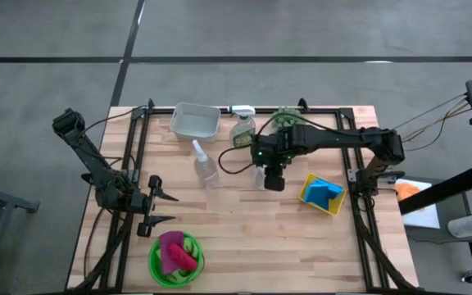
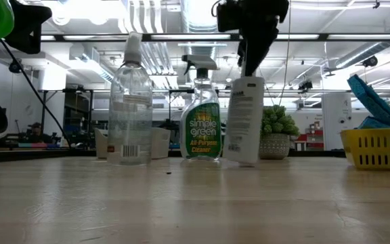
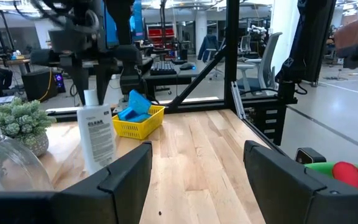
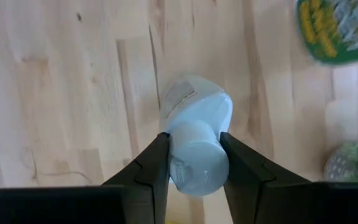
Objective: Pick & Place Kitchen Items
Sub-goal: Move the white cleaner bottle in the middle of the table, then put the white spray bottle into the gray bin
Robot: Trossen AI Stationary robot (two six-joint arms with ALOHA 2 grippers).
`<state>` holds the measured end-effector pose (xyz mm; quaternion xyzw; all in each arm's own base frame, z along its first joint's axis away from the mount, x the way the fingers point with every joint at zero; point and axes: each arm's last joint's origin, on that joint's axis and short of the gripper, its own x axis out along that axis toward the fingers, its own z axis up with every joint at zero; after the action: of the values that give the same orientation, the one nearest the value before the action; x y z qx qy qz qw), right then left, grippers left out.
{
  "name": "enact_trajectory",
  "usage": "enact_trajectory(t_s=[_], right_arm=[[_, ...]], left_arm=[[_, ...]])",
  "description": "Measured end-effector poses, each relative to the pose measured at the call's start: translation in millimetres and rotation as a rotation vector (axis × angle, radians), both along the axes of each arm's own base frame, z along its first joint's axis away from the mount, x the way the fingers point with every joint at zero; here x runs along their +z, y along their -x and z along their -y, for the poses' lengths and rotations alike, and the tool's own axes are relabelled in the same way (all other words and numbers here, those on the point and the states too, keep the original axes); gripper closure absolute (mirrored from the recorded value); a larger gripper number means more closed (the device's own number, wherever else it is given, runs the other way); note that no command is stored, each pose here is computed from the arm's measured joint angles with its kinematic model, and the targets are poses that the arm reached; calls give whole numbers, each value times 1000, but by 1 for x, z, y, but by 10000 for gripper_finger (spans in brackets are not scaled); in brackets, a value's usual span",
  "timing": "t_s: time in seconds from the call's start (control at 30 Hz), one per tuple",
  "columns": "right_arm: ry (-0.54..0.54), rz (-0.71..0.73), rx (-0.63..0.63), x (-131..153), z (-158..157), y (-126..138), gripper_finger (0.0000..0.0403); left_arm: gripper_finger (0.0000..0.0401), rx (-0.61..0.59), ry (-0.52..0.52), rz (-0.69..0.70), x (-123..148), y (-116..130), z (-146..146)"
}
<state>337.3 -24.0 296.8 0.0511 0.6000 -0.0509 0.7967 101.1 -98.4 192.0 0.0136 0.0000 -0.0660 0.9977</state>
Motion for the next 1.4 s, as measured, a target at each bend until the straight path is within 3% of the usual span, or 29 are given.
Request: enact_trajectory(t_s=[0.23,0.4,0.67,0.87,0.97,1.17,1.3,1.4], right_arm=[[-3,-55,-4,-11,0,-7,295],[-3,-40,-9,-5,0,-12,292],[29,34,-53,15,1,-16,125],[113,102,-63,27,1,-20,74],[157,255,-11,39,-5,-28,71],[215,744,176,65,-31,-59,69],[213,1130,302,57,-47,-75,69],[225,1367,371,39,-57,-73,69]], left_arm=[[147,0,-1,0,0,0,0],[147,0,-9,1,0,0,0],[147,0,-11,0,0,0,0],[147,0,-27,1,0,0,0],[147,0,-24,12,1,0,0],[147,1,-33,28,3,0,0],[147,1,-34,29,3,0,0],[147,5,-41,37,4,0,0]])
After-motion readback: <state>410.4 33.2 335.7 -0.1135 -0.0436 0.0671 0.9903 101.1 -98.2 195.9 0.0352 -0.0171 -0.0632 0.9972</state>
